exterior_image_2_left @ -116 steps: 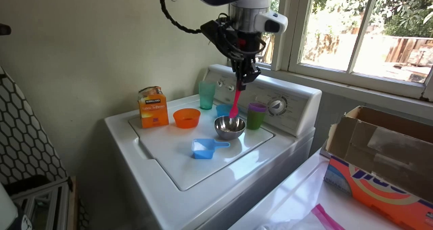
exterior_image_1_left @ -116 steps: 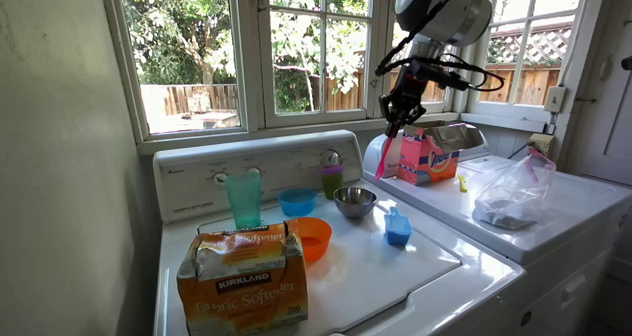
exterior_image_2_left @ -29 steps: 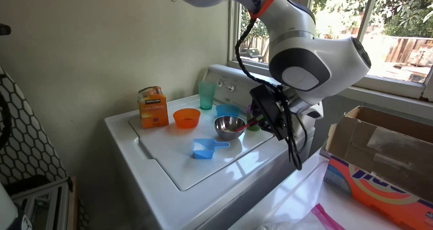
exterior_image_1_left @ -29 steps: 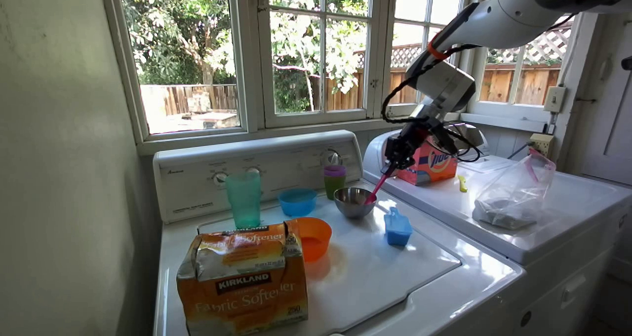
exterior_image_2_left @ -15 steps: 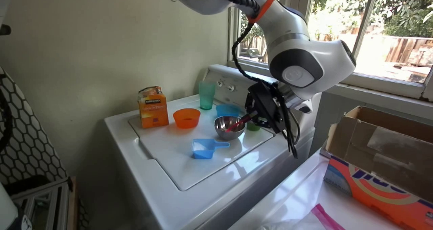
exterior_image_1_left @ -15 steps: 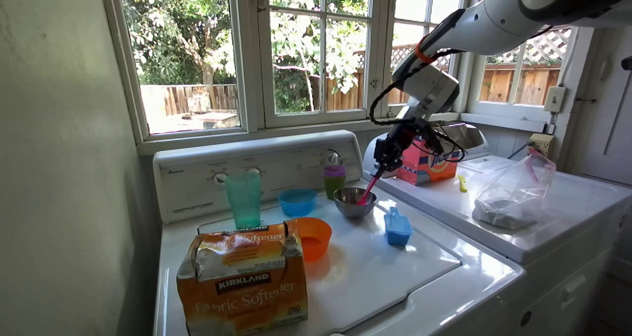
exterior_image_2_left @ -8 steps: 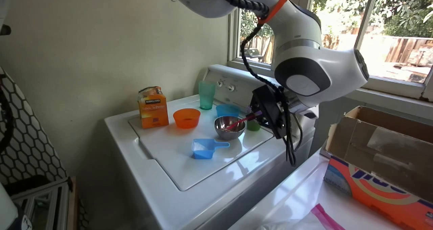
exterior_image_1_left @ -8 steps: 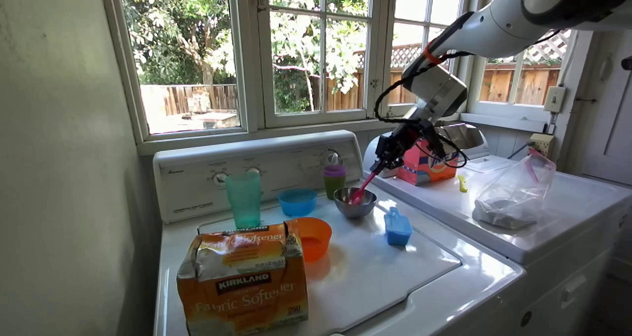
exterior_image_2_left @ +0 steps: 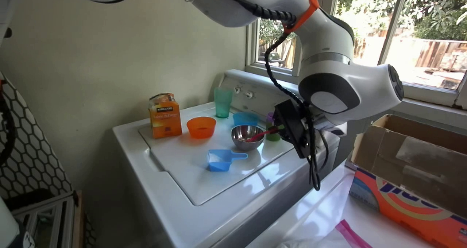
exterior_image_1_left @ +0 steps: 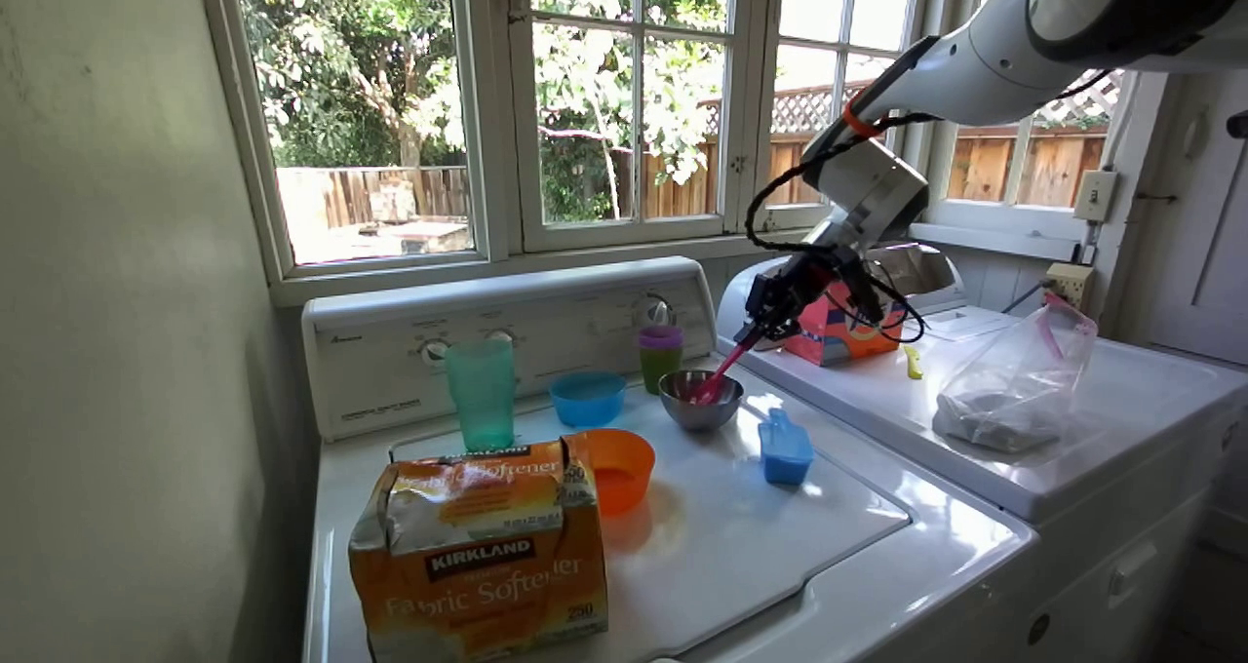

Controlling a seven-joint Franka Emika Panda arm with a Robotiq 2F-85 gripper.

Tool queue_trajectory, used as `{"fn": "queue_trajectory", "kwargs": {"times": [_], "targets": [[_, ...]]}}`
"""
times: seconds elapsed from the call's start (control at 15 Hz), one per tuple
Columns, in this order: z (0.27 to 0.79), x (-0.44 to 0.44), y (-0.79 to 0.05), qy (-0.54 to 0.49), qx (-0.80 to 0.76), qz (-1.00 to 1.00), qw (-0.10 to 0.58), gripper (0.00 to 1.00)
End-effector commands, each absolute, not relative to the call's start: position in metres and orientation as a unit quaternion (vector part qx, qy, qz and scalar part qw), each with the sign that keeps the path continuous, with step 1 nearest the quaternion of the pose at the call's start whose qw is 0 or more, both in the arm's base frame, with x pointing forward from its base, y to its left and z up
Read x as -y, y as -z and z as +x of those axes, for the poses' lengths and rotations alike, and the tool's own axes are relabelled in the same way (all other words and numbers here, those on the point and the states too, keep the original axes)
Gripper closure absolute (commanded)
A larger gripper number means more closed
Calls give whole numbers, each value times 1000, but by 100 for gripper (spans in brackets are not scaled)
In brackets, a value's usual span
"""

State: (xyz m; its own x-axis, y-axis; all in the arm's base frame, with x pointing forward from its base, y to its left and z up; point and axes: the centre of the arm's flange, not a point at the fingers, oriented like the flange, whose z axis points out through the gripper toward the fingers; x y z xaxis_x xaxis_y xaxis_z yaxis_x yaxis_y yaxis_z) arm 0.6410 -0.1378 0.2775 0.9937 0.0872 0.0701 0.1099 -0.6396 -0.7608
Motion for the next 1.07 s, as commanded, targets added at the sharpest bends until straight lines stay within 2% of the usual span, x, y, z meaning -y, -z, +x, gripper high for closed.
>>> {"fn": "queue_trajectory", "kwargs": {"times": [0.0,0.53,1.0], "targets": [[640,122,-279,7,65,-922,381,97],[637,135,-301,65,30,-938,339,97],[639,129,-287,-11,28,-929,369,97]]}}
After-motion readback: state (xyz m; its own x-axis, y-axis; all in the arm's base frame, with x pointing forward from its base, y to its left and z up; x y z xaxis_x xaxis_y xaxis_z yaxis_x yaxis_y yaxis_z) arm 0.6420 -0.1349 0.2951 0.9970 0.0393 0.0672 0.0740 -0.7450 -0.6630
